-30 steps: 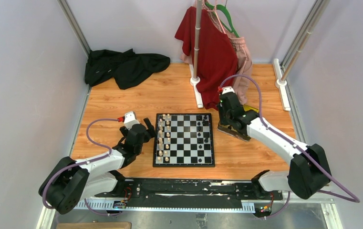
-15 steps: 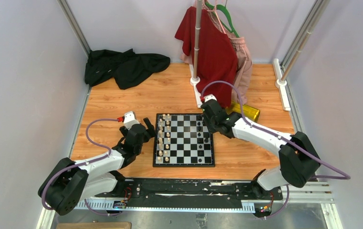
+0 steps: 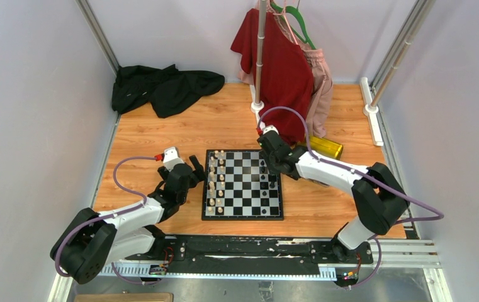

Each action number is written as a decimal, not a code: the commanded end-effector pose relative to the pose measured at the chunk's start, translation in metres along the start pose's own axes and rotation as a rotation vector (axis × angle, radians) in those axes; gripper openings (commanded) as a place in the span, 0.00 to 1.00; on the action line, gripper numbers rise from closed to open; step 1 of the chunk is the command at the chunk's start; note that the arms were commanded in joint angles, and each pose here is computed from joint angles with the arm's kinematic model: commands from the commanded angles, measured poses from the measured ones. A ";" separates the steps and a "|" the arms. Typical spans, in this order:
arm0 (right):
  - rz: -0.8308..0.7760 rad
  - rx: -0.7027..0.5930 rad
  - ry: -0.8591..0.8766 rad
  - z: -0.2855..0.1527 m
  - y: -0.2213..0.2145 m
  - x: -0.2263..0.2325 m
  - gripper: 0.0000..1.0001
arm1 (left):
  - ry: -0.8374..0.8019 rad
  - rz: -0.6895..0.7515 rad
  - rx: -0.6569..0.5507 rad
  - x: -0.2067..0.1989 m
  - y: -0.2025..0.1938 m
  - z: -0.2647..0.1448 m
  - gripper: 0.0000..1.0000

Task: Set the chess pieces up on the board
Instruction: Place the chess piece on the chessboard.

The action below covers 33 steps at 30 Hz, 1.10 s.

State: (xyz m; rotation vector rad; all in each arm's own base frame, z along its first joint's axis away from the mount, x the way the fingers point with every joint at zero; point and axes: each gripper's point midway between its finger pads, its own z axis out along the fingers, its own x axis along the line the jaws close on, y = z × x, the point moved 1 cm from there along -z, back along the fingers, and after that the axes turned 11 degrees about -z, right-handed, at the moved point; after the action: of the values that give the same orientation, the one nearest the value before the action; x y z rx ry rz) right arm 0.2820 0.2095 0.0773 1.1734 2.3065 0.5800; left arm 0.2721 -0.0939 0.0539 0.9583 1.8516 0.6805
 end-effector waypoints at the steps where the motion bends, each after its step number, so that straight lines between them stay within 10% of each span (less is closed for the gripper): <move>1: -0.014 -0.031 0.016 0.002 0.017 0.007 0.03 | 0.002 -0.005 -0.027 0.000 0.003 0.000 1.00; 22: -0.024 0.007 0.019 0.015 0.010 0.012 0.06 | 0.006 -0.002 -0.028 0.002 0.002 0.001 1.00; 33: -0.030 -0.008 0.030 0.011 0.015 0.012 0.29 | 0.010 0.000 -0.025 0.003 0.000 0.002 1.00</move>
State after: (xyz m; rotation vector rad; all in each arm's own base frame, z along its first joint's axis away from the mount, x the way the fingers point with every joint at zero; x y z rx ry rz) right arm 0.2890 0.2191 0.0642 1.1671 2.3365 0.5629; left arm 0.2721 -0.0936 0.0518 0.9627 1.8563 0.6836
